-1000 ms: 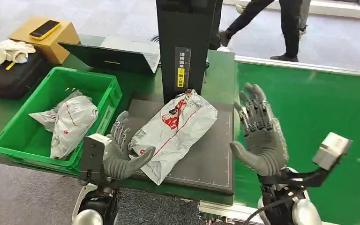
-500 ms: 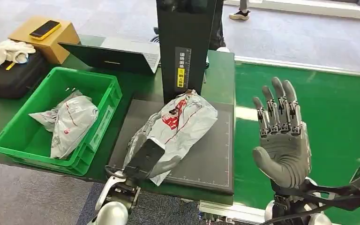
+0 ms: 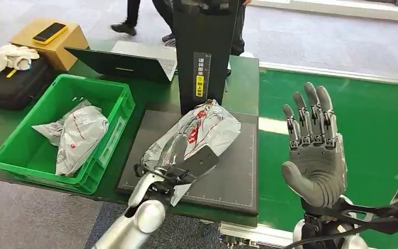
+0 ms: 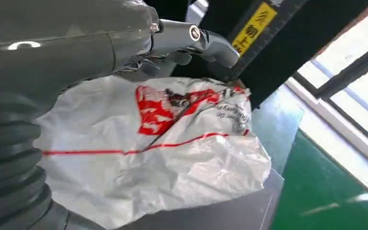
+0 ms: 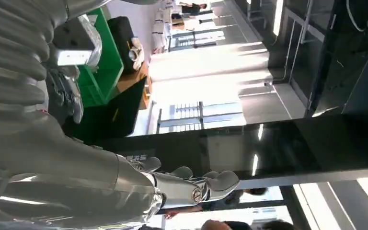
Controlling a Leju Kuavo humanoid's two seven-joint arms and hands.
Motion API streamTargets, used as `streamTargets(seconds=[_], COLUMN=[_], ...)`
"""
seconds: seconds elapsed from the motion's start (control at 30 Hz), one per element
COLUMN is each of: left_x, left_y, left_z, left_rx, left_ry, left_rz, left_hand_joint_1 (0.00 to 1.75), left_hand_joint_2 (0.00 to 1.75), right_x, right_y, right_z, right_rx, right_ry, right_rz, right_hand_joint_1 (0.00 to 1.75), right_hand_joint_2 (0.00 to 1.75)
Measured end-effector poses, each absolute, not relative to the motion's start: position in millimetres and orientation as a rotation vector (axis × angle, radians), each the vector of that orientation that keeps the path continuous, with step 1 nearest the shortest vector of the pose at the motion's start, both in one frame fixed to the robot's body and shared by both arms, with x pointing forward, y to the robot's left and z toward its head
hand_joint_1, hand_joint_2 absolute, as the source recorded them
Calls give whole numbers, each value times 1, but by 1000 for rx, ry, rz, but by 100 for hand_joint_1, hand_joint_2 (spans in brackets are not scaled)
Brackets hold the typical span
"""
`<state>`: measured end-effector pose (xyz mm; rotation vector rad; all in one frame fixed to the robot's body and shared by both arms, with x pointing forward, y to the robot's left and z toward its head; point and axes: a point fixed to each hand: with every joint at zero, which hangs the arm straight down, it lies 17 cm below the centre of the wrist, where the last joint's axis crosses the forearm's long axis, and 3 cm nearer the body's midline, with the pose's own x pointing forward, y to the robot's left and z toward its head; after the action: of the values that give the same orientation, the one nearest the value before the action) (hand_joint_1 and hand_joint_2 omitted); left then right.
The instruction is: Moved the parcel from conveyor to table for the left to box.
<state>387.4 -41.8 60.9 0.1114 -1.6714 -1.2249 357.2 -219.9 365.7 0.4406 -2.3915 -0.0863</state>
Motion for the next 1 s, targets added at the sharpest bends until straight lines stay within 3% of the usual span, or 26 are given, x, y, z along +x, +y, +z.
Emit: streamTargets(seconds=[0.43, 0.73, 1.0], left_x=[453, 455, 441], left_y=[25, 85, 97], left_z=[25, -27, -54], left_rx=[324, 381, 356], left_ry=[-1519, -1353, -1273], left_rz=[-1390, -1450, -1523], left_hand_joint_1=[0, 0, 0], left_hand_joint_2=[175, 175, 175], right_x=[360, 361, 363], right_y=[-222, -229, -233], right_z=[365, 364, 364], right_rx=[447, 421, 411], right_ry=[-2414, -2420, -2420], right_rz=[-105, -139, -162], right_hand_joint_1=[0, 0, 0], right_hand_joint_2=[175, 175, 175])
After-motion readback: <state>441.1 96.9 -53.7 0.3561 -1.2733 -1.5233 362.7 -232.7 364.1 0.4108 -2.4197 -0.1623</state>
